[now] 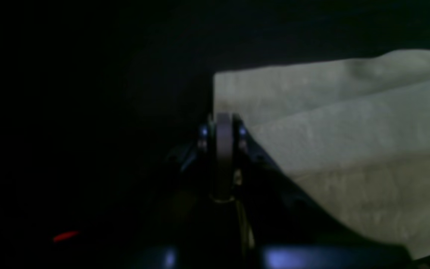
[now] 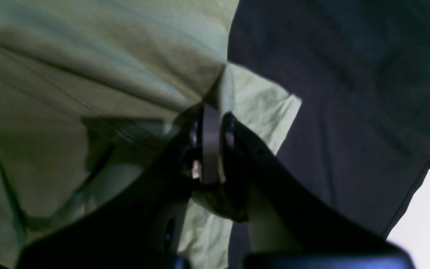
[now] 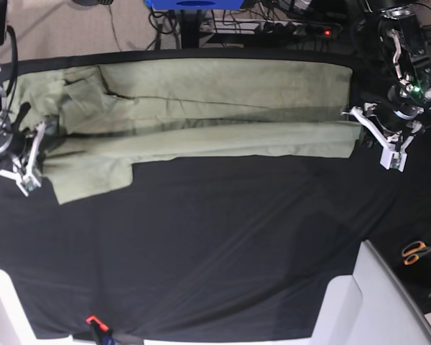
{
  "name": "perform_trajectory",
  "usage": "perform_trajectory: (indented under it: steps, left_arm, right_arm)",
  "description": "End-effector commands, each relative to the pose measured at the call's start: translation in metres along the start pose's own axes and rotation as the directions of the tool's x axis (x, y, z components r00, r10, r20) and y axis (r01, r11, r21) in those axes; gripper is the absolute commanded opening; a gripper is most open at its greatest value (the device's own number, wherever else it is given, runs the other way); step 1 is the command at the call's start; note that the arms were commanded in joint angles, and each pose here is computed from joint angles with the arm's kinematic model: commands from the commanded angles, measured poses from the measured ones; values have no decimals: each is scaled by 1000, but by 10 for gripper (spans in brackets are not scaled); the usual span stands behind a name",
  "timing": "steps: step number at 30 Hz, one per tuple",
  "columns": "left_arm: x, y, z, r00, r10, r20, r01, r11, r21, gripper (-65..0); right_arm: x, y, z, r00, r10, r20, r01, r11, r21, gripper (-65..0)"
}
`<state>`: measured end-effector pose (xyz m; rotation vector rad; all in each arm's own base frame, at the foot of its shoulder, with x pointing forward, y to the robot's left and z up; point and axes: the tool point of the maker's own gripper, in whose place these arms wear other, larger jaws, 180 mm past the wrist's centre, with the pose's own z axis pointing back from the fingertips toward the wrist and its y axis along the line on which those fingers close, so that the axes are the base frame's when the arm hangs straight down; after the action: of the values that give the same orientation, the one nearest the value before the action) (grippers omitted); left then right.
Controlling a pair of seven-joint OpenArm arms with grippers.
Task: Fold the T-shirt properly
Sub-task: 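Lift the hem with both grippers and fold it toward the collar, then lay the folded hem down and open both grippers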
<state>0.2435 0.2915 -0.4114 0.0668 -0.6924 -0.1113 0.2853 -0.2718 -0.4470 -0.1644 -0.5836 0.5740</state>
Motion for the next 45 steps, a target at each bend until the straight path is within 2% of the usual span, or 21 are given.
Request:
perform_trajectory:
  steps: [1,6,10,13,15,17,19,21,24,26,30,36,39,42,45]
  left_arm:
    - [9,11,3,1000,-14,25,13,1000,26,-650]
    - [-8,11,-5,1000,8,-18,-8,1000,13,-650]
    - [-10,-17,-17,1000,-12,18,13,998,-57,-650]
    - [-21,-25,-25,1000,4,-4,-5,997,-80,-650]
    - [-24,-25,-27,1000,12,-14,-13,996,-84,-650]
    - [-23,-26,-27,1000,10,-11,-11,996,-86,-650]
    - [-18,-24,-28,1000,13,-1,-13,997,-81,-650]
    - [-15,-23,-28,1000,13,7,-12,997,-78,-650]
    - [-15,-25,-29,1000,7,5,-6,997,-83,-650]
    - [-16,-26,-29,1000,8,2,-8,996,-86,-650]
    - [-15,-27,-30,1000,10,2,-10,996,-88,-650]
    - [-13,-26,-31,1000,11,7,-10,996,-87,-650]
    - [-12,-26,-31,1000,11,9,-10,996,-87,-650]
    - [-12,-27,-31,1000,12,9,-11,996,-88,-650]
    - [-13,-32,-32,1000,24,10,-23,995,-96,-650]
  right_arm:
    - [10,-19,6,1000,7,26,-6,999,-49,-650]
    - [0,-16,5,1000,3,-3,-3,999,-39,-650]
    - [-12,-12,1,999,-11,-33,10,1000,-27,-645]
    - [-22,-3,-5,998,-36,-57,36,999,-5,-641]
    - [-24,1,-7,997,-45,-63,45,999,1,-609]
    - [-26,0,-7,996,-45,-77,45,999,-1,-521]
    - [-28,-5,-5,994,-60,-89,59,998,-19,-396]
    - [-25,-21,3,993,-92,-70,88,994,-63,-240]
    - [-10,-42,15,991,-134,-7,132,983,-128,-62]
    - [-3,-60,27,989,-144,15,144,969,-199,-9]
    - [37,-72,40,990,-105,91,127,952,-277,-27]
    - [67,-75,51,985,-132,111,163,926,-340,-26]
    - [84,-68,47,980,-139,145,179,932,-316,-23]
    - [101,-48,25,986,-99,137,128,967,-222,-30]
    - [115,-35,10,972,-121,202,155,975,-159,-32]
